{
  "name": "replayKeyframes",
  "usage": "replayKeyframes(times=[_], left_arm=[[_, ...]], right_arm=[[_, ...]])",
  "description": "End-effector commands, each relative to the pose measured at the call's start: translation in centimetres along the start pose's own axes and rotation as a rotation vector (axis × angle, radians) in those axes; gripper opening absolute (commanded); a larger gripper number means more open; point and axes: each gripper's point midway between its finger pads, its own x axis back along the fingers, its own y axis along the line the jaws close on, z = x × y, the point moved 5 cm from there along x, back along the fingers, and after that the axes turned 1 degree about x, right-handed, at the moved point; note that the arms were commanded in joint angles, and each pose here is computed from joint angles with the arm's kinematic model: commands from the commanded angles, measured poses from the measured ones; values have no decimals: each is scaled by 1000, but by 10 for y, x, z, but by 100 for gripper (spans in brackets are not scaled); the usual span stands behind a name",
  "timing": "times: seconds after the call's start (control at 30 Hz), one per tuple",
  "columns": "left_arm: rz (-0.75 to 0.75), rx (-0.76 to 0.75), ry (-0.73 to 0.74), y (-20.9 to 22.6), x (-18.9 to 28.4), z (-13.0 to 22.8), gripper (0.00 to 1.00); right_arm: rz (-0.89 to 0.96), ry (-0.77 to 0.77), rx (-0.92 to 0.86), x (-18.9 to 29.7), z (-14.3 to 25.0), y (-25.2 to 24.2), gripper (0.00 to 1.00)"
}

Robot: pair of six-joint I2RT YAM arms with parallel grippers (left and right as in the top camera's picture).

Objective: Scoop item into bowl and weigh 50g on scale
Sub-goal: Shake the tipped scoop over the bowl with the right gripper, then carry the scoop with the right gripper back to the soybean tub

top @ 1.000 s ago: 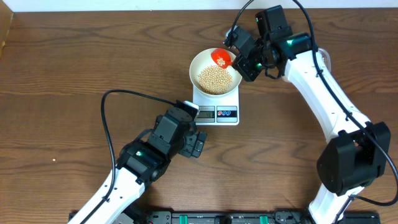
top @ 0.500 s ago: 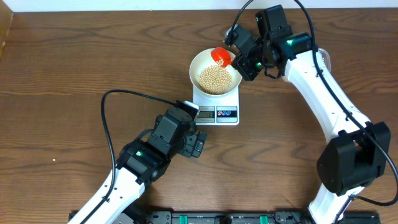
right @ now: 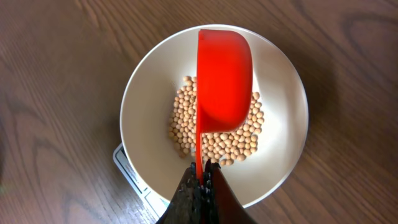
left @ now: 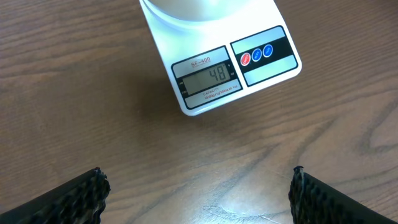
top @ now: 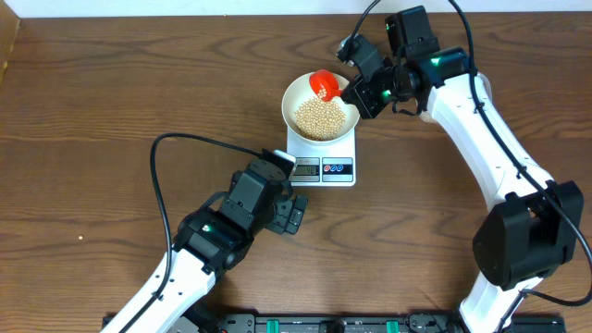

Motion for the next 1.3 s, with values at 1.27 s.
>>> replayKeyframes(times=[1.27], left_arm=[[-6,-4,-8,0,1,-3,95]], right_arm=[[-120,-86,-65,18,-7,3,1]])
